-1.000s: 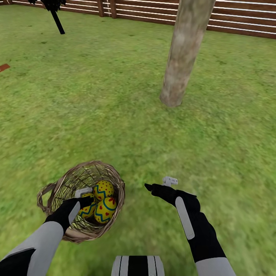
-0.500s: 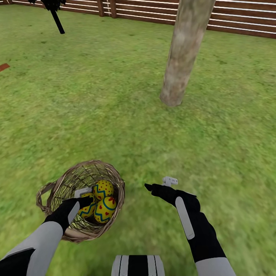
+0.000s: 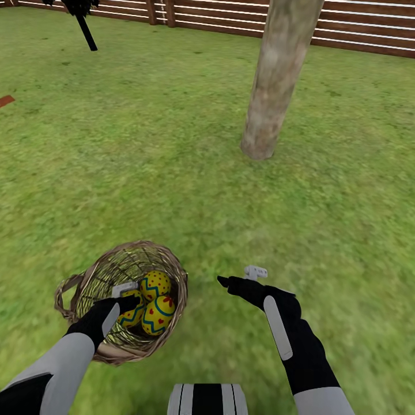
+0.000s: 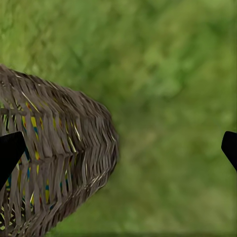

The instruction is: Take the three Easter eggs out of the wicker basket on the lawn in the garden, then place them on the lawn next to a single tree (choose any tree) so that all three eggs are next to the same tree and none are left in the basket.

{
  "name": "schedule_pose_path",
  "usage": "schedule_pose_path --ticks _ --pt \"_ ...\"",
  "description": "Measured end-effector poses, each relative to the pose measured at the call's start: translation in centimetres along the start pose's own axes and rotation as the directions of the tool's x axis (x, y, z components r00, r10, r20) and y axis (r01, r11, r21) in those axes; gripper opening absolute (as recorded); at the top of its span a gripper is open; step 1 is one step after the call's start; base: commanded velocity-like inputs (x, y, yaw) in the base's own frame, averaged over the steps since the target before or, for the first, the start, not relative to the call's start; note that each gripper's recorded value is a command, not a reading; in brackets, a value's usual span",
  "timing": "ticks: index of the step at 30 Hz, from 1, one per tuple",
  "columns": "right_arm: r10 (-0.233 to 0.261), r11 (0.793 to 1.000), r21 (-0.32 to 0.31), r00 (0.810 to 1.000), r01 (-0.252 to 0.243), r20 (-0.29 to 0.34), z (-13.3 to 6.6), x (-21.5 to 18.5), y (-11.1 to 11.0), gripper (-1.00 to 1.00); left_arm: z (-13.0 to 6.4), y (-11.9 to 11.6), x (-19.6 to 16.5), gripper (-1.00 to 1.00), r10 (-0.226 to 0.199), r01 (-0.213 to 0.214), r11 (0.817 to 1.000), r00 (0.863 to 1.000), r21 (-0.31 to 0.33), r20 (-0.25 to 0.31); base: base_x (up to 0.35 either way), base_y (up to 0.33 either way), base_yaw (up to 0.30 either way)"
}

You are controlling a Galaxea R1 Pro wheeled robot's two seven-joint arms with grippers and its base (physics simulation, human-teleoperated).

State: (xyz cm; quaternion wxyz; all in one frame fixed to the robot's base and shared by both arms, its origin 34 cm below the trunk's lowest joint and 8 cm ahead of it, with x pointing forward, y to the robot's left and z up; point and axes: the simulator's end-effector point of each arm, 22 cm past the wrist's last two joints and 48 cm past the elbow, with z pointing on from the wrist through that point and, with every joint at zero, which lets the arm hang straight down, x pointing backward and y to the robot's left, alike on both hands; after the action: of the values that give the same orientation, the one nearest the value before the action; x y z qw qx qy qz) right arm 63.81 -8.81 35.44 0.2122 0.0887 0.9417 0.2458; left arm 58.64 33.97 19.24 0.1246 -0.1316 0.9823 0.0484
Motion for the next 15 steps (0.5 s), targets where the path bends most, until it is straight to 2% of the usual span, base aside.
schedule_pose_path --ticks 8,9,15 --pt "0.0 1.0 0.0 1.0 0.0 0.0 0.0 0.0 0.0 1.0 0.0 -0.03 0.05 1.0 0.001 -0.001 1.0 1.0 0.0 -0.002 0.0 0.0 0.0" --pt "0.0 1.0 0.0 1.0 0.0 0.0 0.0 0.0 0.0 1.0 0.0 -0.02 0.04 -1.0 0.0 0.0 1.0 1.0 0.0 -0.001 0.0 0.0 0.0" --pt "0.0 1.0 0.0 1.0 0.0 0.0 -0.01 -0.01 0.01 1.0 -0.01 0.01 -0.02 -1.0 0.0 0.0 1.0 1.0 0.0 0.0 0.0 0.0 0.0"
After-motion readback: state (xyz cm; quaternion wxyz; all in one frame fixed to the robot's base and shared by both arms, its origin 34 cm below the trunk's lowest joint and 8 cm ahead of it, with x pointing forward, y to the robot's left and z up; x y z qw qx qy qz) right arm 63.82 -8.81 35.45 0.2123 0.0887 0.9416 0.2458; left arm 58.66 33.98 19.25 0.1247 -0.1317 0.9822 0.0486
